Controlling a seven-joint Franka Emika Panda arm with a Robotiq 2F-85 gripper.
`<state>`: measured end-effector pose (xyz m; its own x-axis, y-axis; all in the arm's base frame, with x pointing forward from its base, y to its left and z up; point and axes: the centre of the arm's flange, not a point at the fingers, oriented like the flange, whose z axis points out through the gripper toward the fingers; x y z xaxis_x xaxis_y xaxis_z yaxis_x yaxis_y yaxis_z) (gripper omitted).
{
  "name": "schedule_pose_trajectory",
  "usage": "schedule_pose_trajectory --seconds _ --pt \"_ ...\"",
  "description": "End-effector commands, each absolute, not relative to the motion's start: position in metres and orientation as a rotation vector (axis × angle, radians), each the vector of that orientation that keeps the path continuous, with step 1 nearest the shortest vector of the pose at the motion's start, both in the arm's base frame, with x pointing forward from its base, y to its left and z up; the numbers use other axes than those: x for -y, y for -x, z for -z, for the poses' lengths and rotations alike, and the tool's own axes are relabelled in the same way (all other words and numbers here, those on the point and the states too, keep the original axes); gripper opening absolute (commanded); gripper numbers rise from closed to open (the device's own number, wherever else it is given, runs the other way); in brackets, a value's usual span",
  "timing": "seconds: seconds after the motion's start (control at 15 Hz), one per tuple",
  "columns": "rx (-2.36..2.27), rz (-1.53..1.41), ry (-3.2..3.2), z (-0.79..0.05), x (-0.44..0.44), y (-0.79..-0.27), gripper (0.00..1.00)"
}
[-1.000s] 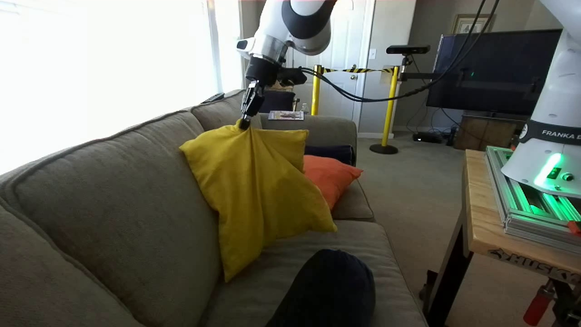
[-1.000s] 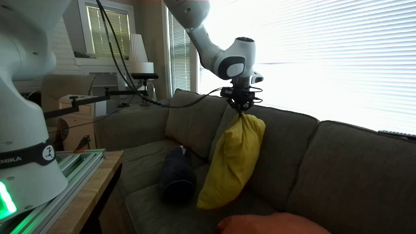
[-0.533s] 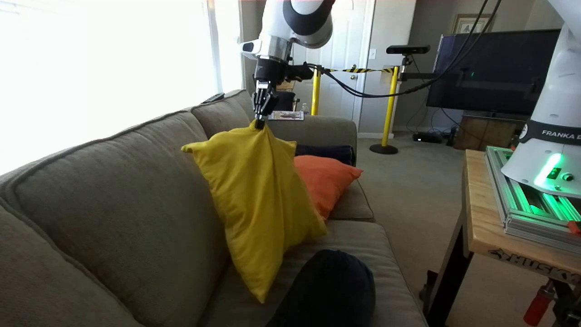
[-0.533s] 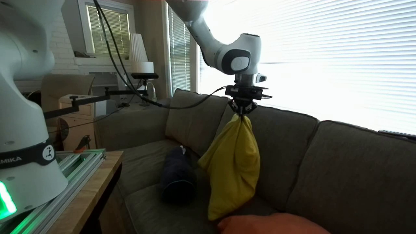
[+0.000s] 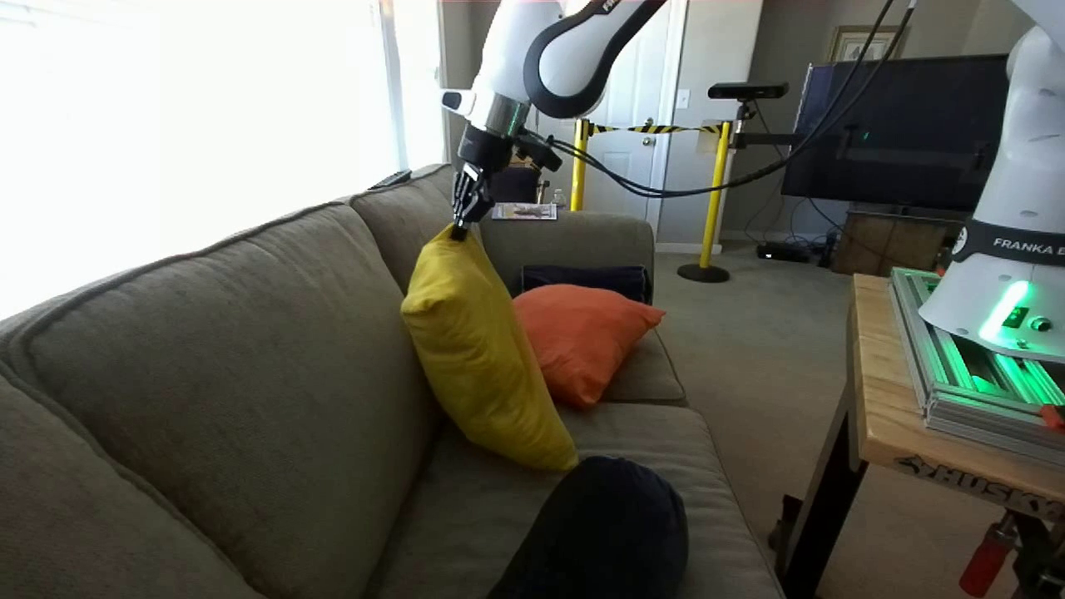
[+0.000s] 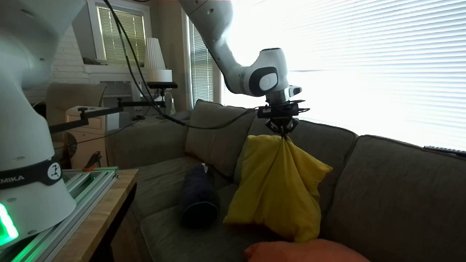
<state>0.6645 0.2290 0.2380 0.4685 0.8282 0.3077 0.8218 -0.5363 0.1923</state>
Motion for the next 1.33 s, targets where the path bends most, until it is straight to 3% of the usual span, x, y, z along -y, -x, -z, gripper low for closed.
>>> schedule_pose_trajectory --seconds 0.0,0.67,1.27 --pt "-1.331 -0.555 -2.74 -0.231 -0.236 -0.671 0.01" --pt "-0.852 -0.546 -2.979 -0.256 -0.234 -0.701 0.01" --pt "-0.743 -0.479 -3.025 -0.263 -0.251 -0.715 0.01"
